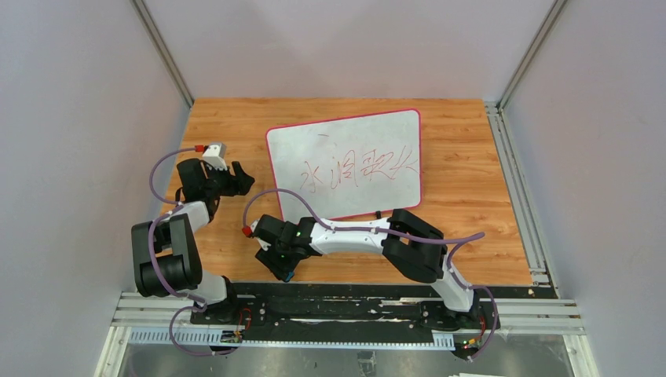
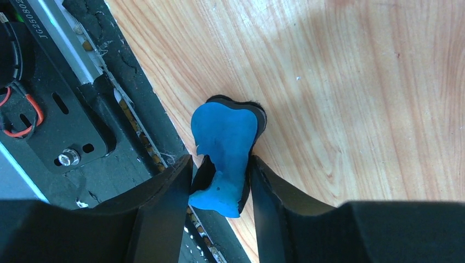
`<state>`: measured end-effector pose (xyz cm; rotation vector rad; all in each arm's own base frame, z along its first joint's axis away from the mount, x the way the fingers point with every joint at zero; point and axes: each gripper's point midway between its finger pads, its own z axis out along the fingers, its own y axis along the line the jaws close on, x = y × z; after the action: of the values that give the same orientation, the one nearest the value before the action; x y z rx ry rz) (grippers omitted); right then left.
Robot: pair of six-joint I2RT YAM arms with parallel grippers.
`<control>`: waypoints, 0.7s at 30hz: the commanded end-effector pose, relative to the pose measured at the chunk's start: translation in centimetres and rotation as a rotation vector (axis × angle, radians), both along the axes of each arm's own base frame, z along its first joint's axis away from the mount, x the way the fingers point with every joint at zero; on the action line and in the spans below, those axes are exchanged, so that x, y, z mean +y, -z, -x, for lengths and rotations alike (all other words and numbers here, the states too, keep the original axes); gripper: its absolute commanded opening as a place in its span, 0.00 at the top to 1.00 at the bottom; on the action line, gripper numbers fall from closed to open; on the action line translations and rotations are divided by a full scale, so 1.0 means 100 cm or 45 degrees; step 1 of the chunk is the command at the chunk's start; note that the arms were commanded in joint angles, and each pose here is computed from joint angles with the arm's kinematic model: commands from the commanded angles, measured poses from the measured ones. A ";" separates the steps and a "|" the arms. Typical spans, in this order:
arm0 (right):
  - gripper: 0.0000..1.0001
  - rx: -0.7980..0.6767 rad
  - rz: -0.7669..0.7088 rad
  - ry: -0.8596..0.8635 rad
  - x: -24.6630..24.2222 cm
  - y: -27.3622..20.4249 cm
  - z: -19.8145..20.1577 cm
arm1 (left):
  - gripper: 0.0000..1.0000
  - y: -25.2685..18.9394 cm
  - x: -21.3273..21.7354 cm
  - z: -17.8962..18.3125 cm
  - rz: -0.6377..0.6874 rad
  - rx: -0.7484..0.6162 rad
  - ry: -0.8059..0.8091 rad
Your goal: Erase the whiteboard
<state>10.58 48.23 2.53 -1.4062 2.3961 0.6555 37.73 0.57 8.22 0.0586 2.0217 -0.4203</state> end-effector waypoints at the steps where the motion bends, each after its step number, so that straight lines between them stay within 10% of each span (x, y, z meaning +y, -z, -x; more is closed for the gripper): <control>1: 0.57 0.001 0.059 0.011 -0.004 0.016 0.005 | 0.28 -0.011 0.003 -0.010 -0.007 -0.052 -0.001; 12: 0.67 -0.102 0.143 0.072 -0.019 0.020 -0.010 | 0.28 -0.011 0.003 -0.010 -0.006 -0.053 0.000; 21: 0.99 -0.176 0.129 0.107 -0.030 0.000 -0.018 | 0.28 -0.011 0.003 -0.010 -0.006 -0.053 0.002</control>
<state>12.20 47.48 2.25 -1.3324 2.3951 0.5318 37.73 0.59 8.22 0.0582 2.0217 -0.4201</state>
